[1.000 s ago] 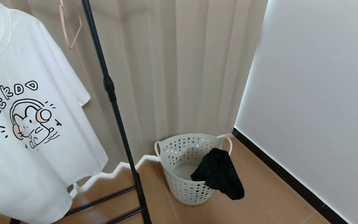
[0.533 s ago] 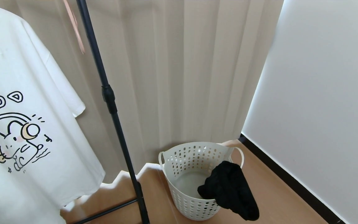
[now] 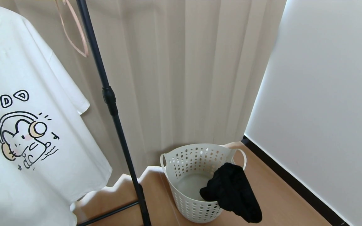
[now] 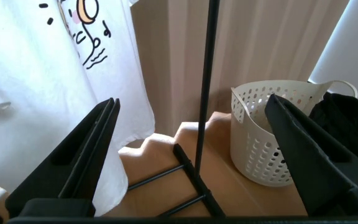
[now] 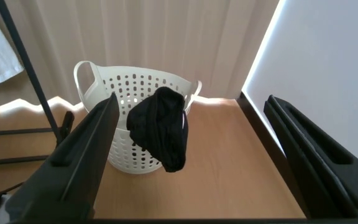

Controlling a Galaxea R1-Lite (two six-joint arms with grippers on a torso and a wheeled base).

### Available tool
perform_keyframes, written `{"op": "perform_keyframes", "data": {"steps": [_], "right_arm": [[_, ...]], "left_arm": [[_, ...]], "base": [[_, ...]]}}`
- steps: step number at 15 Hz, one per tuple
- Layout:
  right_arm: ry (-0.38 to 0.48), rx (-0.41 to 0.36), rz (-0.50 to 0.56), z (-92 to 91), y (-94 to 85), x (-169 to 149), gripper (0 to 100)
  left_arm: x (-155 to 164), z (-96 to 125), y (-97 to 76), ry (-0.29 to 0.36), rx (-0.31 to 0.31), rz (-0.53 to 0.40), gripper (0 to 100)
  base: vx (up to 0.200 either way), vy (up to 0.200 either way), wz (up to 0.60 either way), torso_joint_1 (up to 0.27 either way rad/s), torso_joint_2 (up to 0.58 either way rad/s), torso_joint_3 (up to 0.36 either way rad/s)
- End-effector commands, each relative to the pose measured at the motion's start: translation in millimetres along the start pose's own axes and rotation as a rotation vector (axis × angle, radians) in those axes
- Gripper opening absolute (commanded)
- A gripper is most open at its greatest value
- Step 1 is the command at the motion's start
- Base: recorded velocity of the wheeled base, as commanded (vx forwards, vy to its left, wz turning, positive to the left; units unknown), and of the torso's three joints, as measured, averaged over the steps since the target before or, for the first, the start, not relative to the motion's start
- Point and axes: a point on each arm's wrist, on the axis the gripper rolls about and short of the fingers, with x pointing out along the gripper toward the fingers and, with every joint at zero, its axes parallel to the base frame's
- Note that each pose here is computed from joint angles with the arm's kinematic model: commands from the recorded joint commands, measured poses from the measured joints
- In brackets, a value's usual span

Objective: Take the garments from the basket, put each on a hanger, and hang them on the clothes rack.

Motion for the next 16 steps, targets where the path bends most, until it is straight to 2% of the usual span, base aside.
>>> {"op": "perform_keyframes", "data": {"steps": [1,16], "right_arm": [[-0.001,0.000,0.001,0.0,0.0,0.0,100],[0.000,0.004,-0.005,0.0,-0.1,0.0,100]], "left_arm": [[0.0,0.0,0.0,0.000,0.000,0.001,100],[0.0,0.0,0.0,0.000,0.000,0.001,100]], "base": [[0.000,0.000,0.00,0.000,0.00,0.000],[0.000,0.000,0.00,0.002,0.00,-0.184]]}}
